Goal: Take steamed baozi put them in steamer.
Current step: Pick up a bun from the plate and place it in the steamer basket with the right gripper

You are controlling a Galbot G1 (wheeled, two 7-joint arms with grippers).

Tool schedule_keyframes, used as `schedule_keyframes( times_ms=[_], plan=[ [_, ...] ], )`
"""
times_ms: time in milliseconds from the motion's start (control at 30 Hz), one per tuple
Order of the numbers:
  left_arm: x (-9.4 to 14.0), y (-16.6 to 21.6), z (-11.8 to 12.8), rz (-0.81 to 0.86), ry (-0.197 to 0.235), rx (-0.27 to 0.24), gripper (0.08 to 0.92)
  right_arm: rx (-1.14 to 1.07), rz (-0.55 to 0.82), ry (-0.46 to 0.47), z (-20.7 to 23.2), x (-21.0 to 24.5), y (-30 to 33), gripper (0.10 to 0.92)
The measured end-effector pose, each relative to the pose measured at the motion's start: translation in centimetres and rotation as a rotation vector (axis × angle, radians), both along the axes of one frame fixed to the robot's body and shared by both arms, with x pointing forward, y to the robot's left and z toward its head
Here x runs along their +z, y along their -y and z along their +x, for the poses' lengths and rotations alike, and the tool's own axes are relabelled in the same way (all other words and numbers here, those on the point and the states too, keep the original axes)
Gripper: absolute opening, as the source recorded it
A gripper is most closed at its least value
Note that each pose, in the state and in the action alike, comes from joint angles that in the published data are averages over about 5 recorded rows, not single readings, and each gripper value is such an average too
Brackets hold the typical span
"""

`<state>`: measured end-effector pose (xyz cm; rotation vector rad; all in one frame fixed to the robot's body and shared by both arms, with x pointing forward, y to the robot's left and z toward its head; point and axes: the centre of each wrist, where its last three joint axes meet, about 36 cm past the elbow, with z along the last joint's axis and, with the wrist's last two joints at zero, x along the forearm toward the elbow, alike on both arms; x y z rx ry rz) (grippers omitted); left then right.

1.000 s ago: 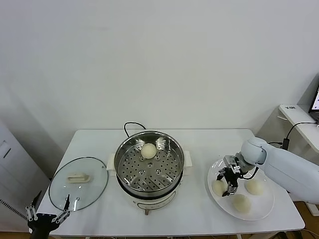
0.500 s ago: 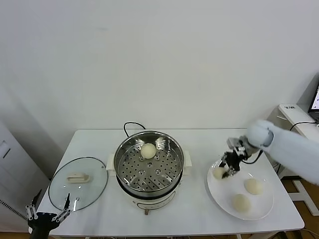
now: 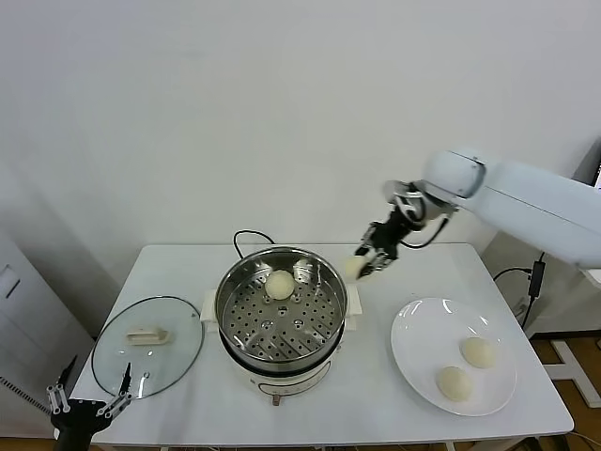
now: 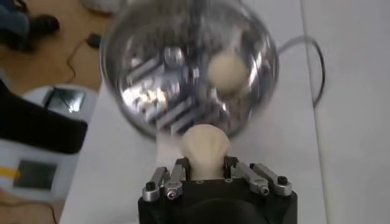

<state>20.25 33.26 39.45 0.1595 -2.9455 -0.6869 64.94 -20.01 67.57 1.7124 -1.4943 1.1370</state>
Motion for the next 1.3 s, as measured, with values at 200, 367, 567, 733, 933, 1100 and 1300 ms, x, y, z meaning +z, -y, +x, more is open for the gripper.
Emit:
schedule_keyframes(
  times_ms=[200, 367, 567, 733, 933, 1100, 1300],
  plan=[
    [0.3, 0.1, -0.1, -0.001, 0.008, -0.001, 0.823, 0.029, -0.017, -0.009, -0.6, -2.7, -6.4, 0.36],
    [0.3, 0.1, -0.1, -0.002, 0.007, -0.001, 0.823, 0.038, -0.024, -0.005, -0.9, -5.1, -10.6, 0.364],
    [0.4, -0.1, -0.2, -0.005, 0.009, 0.004, 0.823, 0.038, -0.019, 0.0, -1.1, -7.6, -14.6, 0.365],
    [0.4, -0.1, -0.2, -0.007, 0.009, 0.005, 0.823, 0.043, -0.023, 0.009, -1.9, -9.4, -17.4, 0.365],
    [0.3, -0.2, -0.2, -0.009, 0.008, 0.008, 0.823, 0.027, -0.021, 0.028, -2.3, -10.6, -19.0, 0.408],
    [0.2, -0.3, -0.2, -0.009, 0.006, 0.011, 0.823, 0.015, -0.012, 0.038, -2.5, -10.3, -19.5, 0.543],
    [0.2, -0.1, 0.2, -0.009, 0.007, 0.009, 0.823, 0.009, -0.003, 0.061, -2.1, -8.0, -18.3, 0.716]
  ],
)
